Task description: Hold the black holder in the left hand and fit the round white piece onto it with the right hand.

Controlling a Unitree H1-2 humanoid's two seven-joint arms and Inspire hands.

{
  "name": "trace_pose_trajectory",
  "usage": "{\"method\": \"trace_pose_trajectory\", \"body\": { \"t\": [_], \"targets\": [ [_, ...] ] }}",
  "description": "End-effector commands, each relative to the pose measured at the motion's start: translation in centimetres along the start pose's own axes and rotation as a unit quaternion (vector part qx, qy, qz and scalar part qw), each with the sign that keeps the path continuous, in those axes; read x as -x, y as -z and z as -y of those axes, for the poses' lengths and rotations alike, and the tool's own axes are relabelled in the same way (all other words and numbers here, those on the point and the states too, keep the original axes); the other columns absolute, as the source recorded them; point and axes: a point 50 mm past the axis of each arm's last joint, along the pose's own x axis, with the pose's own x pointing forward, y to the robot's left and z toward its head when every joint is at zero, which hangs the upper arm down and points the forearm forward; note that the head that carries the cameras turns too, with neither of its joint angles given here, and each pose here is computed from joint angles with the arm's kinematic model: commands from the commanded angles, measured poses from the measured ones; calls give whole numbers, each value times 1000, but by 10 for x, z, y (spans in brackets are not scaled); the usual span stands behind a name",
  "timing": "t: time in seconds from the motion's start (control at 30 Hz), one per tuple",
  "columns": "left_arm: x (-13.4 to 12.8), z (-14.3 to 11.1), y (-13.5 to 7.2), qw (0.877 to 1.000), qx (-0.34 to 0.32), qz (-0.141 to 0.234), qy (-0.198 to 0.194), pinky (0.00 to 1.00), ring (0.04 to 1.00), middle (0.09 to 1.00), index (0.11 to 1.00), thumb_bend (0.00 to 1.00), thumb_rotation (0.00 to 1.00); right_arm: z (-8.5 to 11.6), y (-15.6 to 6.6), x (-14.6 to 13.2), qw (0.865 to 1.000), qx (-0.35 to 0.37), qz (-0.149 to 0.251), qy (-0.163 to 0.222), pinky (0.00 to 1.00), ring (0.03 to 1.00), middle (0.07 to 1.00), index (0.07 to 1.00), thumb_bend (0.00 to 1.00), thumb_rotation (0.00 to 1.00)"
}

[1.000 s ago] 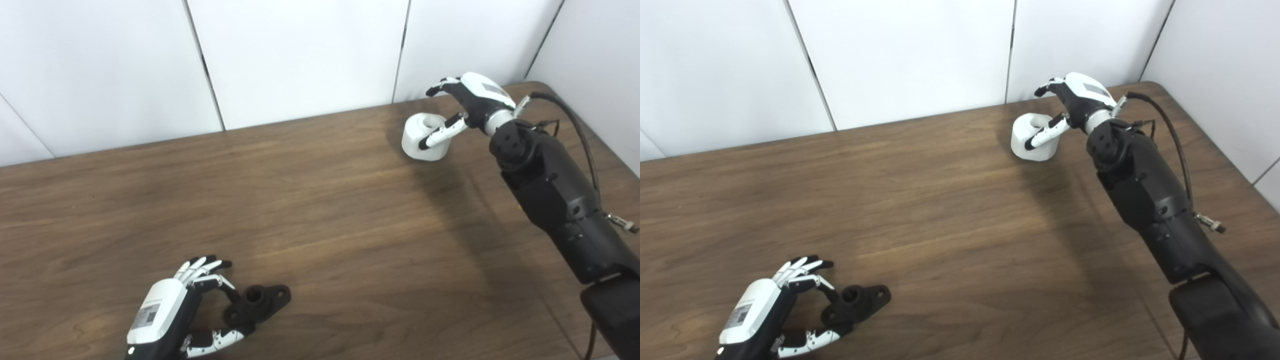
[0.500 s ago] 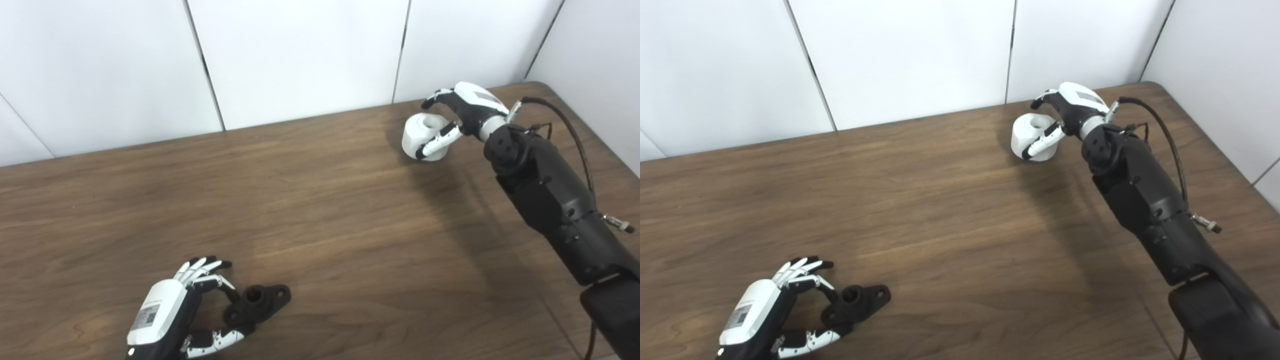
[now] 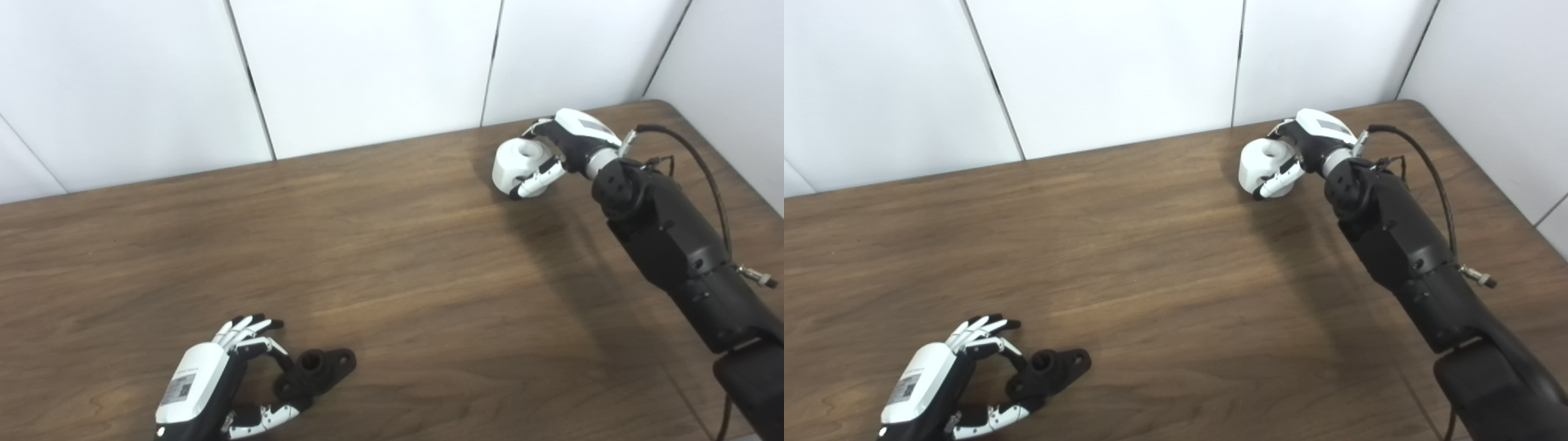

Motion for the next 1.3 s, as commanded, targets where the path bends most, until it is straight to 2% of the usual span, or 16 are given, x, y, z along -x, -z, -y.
{"method": "trace_pose_trajectory", "body": {
  "t": [0.0,0.13,0.17,0.2,0.23,0.27,0.37,0.57,0.93,1.07,1.27],
  "targets": [
    [15,13,6,999,1,-26,40,943,922,846,492,500,62,33,-5,0,998,14,22,50,975,1000,928,710,871,290],
    [15,12,5,999,0,-25,41,943,920,845,492,500,61,33,-4,0,997,-5,31,75,889,969,901,669,880,257],
    [15,12,4,999,0,-25,41,945,921,845,492,500,62,33,-3,1,996,-14,34,84,835,954,877,613,849,206],
    [15,12,4,999,0,-25,41,946,921,844,492,500,62,33,-3,1,995,-21,37,93,830,953,875,608,845,201],
    [15,12,4,999,0,-26,41,946,920,845,492,500,62,32,-3,2,994,-26,40,100,820,947,862,538,656,168],
    [15,12,3,999,0,-26,41,946,920,845,492,500,62,32,-3,2,993,-28,43,107,817,944,855,514,592,155],
    [14,12,3,999,-1,-24,40,944,919,844,492,500,61,31,-3,3,990,-26,53,126,817,923,825,488,533,141],
    [14,12,2,999,1,-24,35,936,922,848,492,500,62,30,-2,5,988,-18,63,143,808,901,801,482,525,135],
    [11,13,1,999,6,-22,27,924,917,843,492,500,60,27,3,5,988,-10,66,140,810,893,800,483,525,134],
    [8,14,-1,999,10,-25,27,933,919,841,492,501,61,28,-1,12,986,6,86,141,790,892,800,483,525,133],
    [1,16,-8,999,6,-26,34,937,919,843,493,500,62,37,-27,44,980,31,143,135,775,884,786,483,525,134]
  ]
}}
